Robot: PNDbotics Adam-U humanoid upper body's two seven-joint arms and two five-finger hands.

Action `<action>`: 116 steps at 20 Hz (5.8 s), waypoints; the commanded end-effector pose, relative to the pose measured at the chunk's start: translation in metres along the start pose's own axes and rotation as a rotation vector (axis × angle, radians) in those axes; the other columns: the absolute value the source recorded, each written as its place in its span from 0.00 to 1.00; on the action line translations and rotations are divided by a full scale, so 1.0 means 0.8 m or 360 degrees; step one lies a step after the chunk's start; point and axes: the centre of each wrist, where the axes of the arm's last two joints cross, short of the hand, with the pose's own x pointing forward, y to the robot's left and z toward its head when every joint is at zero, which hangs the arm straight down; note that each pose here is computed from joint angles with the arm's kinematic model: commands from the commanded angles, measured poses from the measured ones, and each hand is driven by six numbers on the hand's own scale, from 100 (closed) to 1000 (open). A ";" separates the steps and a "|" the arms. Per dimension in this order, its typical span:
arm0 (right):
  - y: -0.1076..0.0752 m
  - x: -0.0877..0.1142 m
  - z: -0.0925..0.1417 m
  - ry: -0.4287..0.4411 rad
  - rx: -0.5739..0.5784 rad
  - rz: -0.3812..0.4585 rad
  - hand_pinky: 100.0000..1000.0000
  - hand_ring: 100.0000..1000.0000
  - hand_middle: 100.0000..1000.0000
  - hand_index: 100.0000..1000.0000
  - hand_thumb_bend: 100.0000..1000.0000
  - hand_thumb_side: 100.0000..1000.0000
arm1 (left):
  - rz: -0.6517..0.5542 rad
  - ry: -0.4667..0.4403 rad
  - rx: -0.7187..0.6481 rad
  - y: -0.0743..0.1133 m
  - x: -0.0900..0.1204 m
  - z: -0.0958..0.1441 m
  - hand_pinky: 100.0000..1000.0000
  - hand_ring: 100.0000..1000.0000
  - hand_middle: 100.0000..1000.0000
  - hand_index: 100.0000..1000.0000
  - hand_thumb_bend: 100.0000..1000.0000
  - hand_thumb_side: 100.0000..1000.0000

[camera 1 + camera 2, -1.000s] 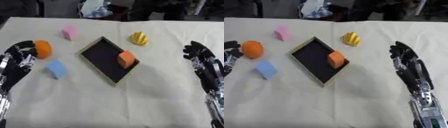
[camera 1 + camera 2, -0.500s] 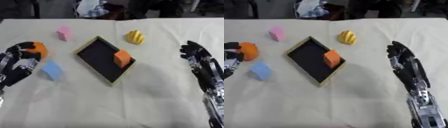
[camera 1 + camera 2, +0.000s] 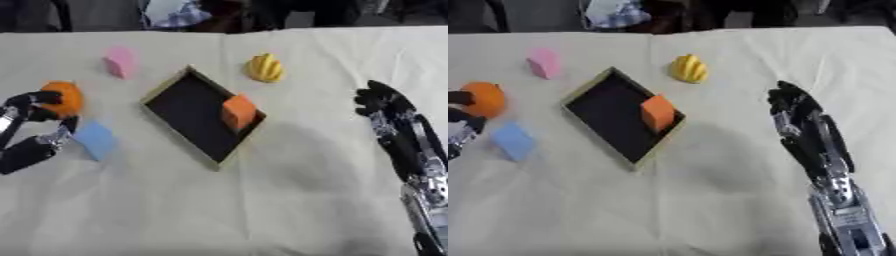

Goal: Pick up objects on the table and place them in the box.

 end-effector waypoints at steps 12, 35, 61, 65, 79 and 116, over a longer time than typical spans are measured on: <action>-0.007 0.008 -0.007 -0.0044 0.0024 0.0053 0.79 0.81 0.75 0.88 0.00 0.54 | -0.0160 0.0052 -0.0089 0.014 0.000 -0.009 0.79 0.71 0.77 0.87 0.34 0.41; -0.007 0.008 -0.007 -0.0047 0.0017 0.0048 0.79 0.81 0.75 0.88 0.00 0.54 | -0.0442 0.0134 -0.0262 0.016 -0.011 -0.029 0.79 0.71 0.77 0.87 0.33 0.41; -0.006 0.008 -0.007 -0.0045 0.0019 0.0045 0.79 0.81 0.75 0.88 0.00 0.54 | -0.0609 0.0231 -0.0375 0.003 -0.024 -0.037 0.77 0.70 0.76 0.87 0.38 0.38; -0.006 0.008 -0.007 -0.0043 0.0020 0.0045 0.79 0.81 0.75 0.88 0.00 0.54 | -0.0618 0.0236 -0.0395 0.001 -0.026 -0.037 0.77 0.69 0.74 0.86 0.35 0.34; -0.006 0.007 -0.007 -0.0041 0.0021 0.0045 0.79 0.81 0.75 0.88 0.00 0.55 | -0.0671 0.0244 -0.0363 0.000 -0.028 -0.038 0.63 0.53 0.60 0.75 0.12 0.00; 0.001 0.008 -0.009 -0.0050 0.0044 0.0008 0.79 0.81 0.75 0.87 0.00 0.54 | -0.0948 -0.0611 -0.0610 -0.036 0.132 -0.148 0.68 0.54 0.60 0.75 0.15 0.00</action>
